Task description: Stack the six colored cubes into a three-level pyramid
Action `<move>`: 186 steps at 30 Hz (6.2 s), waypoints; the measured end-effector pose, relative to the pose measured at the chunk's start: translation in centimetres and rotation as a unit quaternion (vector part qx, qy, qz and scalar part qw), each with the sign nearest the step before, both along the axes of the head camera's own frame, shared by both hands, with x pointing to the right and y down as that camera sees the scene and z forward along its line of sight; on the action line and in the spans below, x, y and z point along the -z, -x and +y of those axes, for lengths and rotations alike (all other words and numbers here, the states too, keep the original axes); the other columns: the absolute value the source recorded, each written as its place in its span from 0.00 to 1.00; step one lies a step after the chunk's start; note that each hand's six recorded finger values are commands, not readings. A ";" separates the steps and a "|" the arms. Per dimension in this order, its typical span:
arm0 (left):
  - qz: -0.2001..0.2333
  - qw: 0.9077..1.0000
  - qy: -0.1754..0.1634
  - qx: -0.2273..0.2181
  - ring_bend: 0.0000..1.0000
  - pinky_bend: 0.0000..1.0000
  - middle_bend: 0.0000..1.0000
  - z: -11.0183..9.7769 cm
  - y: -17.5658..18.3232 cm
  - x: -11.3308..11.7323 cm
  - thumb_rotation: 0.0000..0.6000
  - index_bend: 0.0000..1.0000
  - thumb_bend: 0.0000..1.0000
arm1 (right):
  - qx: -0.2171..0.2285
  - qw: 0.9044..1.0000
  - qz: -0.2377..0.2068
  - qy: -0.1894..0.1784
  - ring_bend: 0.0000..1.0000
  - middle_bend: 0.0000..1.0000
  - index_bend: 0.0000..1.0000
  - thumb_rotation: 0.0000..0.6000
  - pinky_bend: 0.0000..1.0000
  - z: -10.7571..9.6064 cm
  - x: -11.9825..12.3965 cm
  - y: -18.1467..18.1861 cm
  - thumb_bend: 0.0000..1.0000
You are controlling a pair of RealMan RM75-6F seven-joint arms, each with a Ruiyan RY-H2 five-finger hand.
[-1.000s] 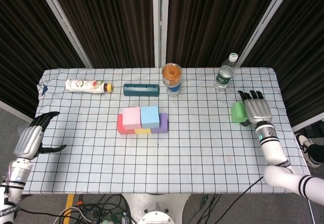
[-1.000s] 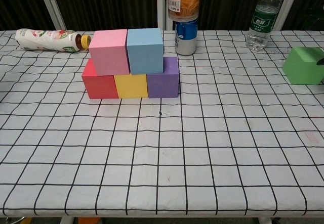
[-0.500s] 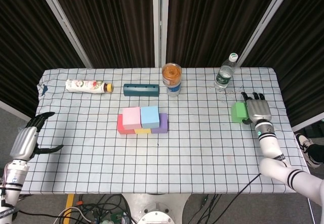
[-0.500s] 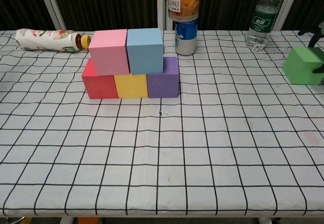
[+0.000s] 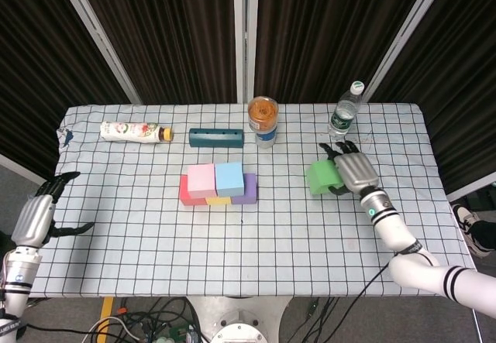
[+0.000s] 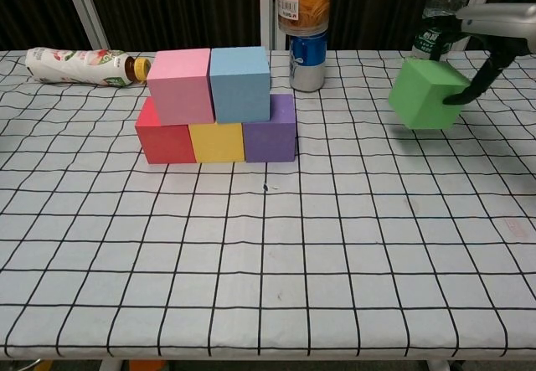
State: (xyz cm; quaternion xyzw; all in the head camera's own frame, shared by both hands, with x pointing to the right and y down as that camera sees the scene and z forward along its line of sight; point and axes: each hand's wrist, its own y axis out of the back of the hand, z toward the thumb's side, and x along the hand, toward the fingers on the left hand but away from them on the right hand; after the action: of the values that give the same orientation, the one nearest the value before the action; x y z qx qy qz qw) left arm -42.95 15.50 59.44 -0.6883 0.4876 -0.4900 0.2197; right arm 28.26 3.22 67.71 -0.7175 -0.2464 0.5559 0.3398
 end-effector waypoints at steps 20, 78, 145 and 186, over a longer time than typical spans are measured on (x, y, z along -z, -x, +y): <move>-0.022 1.000 -0.004 0.004 0.09 0.11 0.12 0.4 0.9 -0.9 1.00 0.15 0.00 | 0.086 0.995 0.035 0.044 0.00 0.10 0.00 1.00 0.00 2.3 -2.7 7.4 0.01; -0.002 1.000 0.011 0.021 0.09 0.11 0.12 1.5 0.9 0.0 1.00 0.15 0.00 | 0.263 0.960 -0.026 -0.096 0.10 0.46 0.28 1.00 0.00 -0.1 -1.9 5.1 0.03; -0.024 0.999 0.023 0.000 0.09 0.11 0.12 2.7 1.7 -1.6 1.00 0.15 0.00 | 0.184 0.981 0.032 -0.046 0.17 0.52 0.20 1.00 0.00 -3.2 10.6 31.4 0.03; -0.008 0.999 0.030 0.009 0.09 0.11 0.12 3.4 2.5 -1.9 1.00 0.15 0.00 | 0.173 0.982 0.061 -0.048 0.17 0.48 0.09 1.00 0.00 -2.6 9.8 31.9 0.02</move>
State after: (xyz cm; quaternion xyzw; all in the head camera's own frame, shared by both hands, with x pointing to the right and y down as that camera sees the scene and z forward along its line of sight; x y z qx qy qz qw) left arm -45.43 18.95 61.31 -0.6860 0.4772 -0.5119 0.1988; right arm -3.67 0.66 57.96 -0.6968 -0.1240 0.5187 0.4796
